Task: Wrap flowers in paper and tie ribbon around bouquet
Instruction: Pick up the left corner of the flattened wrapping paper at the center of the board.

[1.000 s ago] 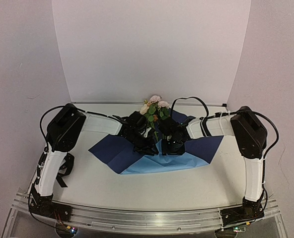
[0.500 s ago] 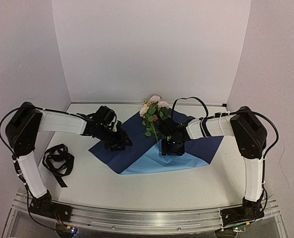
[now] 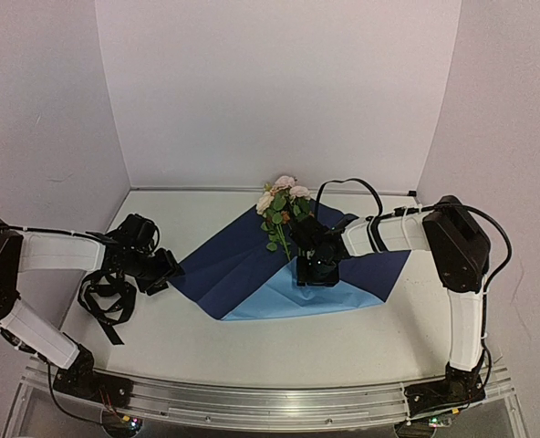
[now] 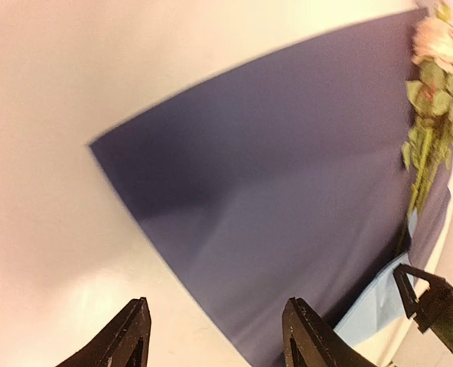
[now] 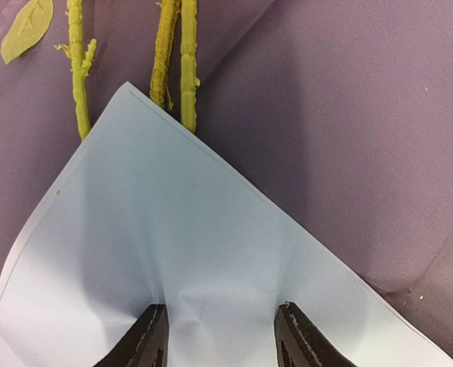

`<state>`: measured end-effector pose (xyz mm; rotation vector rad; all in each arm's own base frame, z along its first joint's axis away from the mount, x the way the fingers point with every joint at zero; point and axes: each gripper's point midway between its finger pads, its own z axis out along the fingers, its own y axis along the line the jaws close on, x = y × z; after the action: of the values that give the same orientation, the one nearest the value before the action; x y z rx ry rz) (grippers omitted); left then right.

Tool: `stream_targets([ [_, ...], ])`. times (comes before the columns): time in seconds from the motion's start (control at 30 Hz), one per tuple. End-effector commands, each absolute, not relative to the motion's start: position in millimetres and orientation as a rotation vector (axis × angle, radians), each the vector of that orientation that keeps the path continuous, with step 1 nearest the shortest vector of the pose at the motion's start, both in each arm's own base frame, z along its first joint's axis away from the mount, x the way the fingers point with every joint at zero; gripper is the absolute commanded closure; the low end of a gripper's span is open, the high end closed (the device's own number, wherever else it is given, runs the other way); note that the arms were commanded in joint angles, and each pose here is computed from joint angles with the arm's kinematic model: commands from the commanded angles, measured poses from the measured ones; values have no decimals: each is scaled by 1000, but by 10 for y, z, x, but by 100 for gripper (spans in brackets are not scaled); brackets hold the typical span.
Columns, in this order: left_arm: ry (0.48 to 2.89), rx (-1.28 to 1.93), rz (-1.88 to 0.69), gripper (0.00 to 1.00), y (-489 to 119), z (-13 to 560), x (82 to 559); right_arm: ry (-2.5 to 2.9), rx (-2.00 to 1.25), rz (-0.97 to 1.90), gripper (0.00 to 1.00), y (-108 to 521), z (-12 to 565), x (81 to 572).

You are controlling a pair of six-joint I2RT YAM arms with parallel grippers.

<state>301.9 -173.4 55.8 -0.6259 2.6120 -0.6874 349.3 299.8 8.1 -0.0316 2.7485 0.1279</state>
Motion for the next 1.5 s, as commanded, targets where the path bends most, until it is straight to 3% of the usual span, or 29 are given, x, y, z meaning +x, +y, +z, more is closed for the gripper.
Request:
stream_targets([
  [0.0,2547,-657,-646,39,-1565,532,3218,2860,-61,-9,51,2802,-273,3263],
  [0.33,2549,-733,-618,39,-1536,224,3406,2867,-64,-4,51,2819,-300,3259],
  [0.5,2542,-765,-590,45,-1515,114,3470,2866,-61,-6,51,2809,-301,3259],
  [0.9,2412,-672,-765,74,-1729,385,3734,2876,-65,-16,51,2790,-344,3237],
  [1.17,2370,-577,-857,99,-1890,630,3871,2880,-66,-17,51,2794,-363,3236],
  [1.47,2332,-384,-1012,100,-2377,1174,4029,2882,-64,-24,51,2781,-378,3230],
])
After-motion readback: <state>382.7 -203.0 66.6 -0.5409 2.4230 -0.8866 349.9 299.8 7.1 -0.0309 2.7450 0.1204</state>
